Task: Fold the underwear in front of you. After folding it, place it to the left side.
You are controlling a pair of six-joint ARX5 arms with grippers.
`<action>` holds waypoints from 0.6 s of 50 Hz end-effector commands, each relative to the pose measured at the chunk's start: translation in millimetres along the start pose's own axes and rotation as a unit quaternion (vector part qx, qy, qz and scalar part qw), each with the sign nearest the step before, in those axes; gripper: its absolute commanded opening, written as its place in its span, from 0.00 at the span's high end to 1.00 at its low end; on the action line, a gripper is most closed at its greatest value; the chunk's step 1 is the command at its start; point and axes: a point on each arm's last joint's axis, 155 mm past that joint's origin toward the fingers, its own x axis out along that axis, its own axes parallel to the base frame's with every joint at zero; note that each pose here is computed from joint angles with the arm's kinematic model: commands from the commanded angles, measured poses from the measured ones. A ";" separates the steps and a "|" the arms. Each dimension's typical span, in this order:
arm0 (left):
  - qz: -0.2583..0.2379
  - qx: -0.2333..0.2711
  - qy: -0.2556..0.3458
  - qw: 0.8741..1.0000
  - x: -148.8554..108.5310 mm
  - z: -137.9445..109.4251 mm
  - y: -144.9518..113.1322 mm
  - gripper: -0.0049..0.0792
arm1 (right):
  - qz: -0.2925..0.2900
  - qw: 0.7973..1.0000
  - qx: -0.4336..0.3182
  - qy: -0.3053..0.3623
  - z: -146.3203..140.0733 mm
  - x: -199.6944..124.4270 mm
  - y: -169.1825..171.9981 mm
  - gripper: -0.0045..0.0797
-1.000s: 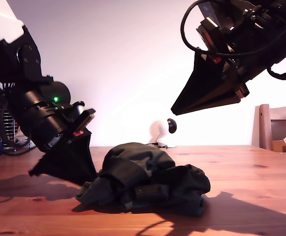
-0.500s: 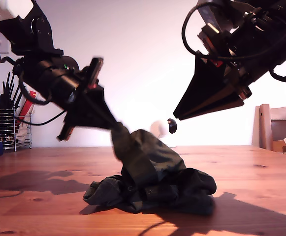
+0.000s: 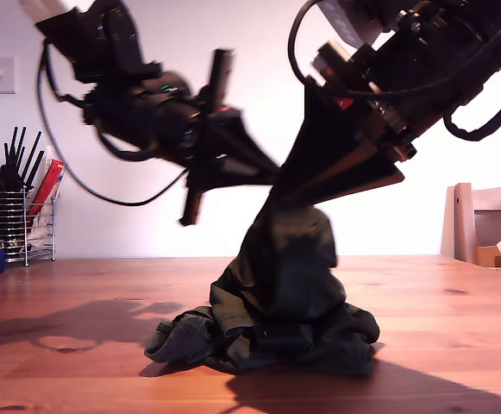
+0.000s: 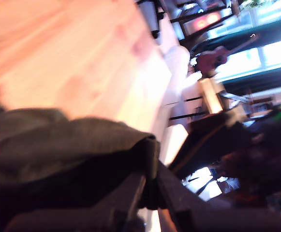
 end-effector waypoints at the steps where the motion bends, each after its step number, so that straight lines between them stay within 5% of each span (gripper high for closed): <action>1: -0.005 0.000 -0.014 1.000 -7.4 10.5 -9.9 0.97 | -0.013 1.000 -0.002 0.003 1.3 0.6 -4.3 0.60; 18: 0.005 0.025 -0.051 0.998 -13.7 46.9 -30.9 0.97 | -0.061 0.998 -0.001 -0.003 6.0 -0.9 -21.9 0.50; 30: -0.005 0.026 -0.057 0.998 -7.4 54.7 -44.8 0.97 | -0.127 0.991 -0.014 -0.039 44.3 -14.2 -45.8 0.48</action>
